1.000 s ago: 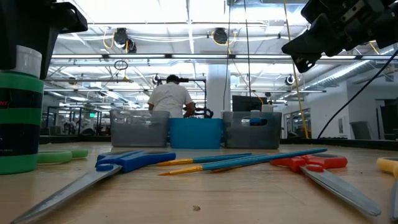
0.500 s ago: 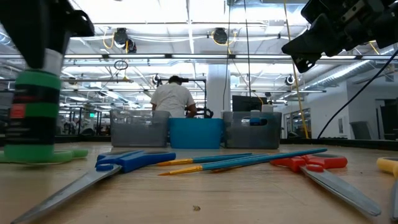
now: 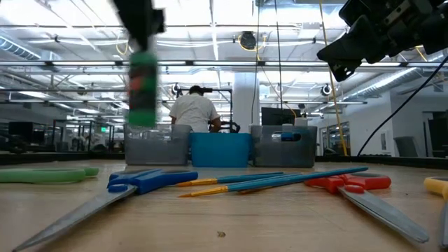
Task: Pick & Place Paint Supplies
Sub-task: Put the green coloring bottle into the right gray bin
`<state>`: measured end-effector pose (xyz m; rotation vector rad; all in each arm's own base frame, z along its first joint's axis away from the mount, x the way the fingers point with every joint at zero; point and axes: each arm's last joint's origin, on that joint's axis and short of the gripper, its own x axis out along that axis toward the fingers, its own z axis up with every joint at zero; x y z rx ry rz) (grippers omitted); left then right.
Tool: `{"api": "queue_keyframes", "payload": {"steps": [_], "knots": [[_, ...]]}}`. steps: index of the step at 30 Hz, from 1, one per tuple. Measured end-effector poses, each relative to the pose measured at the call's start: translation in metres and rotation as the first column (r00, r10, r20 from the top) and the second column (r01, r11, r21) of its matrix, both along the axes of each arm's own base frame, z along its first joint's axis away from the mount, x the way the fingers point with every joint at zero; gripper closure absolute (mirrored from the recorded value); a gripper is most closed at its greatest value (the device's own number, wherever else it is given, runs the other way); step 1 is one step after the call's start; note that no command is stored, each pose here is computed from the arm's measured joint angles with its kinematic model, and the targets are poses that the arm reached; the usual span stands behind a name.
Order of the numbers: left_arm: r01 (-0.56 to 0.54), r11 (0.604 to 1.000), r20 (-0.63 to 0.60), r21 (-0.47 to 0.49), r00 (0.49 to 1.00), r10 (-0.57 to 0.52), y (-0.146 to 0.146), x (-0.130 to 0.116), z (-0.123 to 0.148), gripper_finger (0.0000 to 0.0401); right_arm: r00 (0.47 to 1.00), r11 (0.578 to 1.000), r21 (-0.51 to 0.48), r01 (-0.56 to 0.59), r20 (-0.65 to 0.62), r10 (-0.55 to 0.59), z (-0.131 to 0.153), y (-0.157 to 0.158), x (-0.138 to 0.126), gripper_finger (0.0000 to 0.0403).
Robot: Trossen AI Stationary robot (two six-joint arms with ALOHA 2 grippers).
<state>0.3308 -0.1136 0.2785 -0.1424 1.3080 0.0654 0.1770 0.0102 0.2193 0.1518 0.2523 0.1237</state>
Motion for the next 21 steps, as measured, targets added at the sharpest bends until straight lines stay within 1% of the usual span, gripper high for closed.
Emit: {"api": "queue_keyframes", "payload": {"steps": [3, 8, 11, 17, 21], "knots": [[0.031, 0.999, 0.091, 0.042, 0.995, -0.035, 0.015, 0.011, 0.022, 0.0273, 1.000, 1.000, 0.000, 0.000, 0.000, 0.000, 0.000, 0.000, 0.000, 0.0402], [0.017, 0.991, 0.216, 0.129, 0.975, -0.045, 0.044, 0.023, 0.057, 0.0272, 1.000, 1.000, -0.001, -0.001, 0.000, 0.001, 0.000, 0.000, 0.000, 0.0402], [0.010, 0.985, 0.271, 0.172, 0.961, -0.056, 0.061, 0.028, 0.072, 0.0272, 1.000, 1.000, -0.001, 0.000, 0.000, 0.000, 0.000, 0.000, 0.000, 0.0402], [-0.028, 0.976, 0.356, 0.215, 0.933, -0.052, 0.098, 0.039, 0.082, 0.0272, 1.000, 1.000, -0.001, 0.000, 0.000, 0.000, 0.000, 0.000, 0.000, 0.0402], [-0.065, 0.973, 0.411, 0.219, 0.911, -0.032, 0.122, 0.047, 0.084, 0.0272, 1.000, 1.000, -0.005, -0.001, 0.001, 0.001, 0.000, 0.000, 0.000, 0.0402]]}}
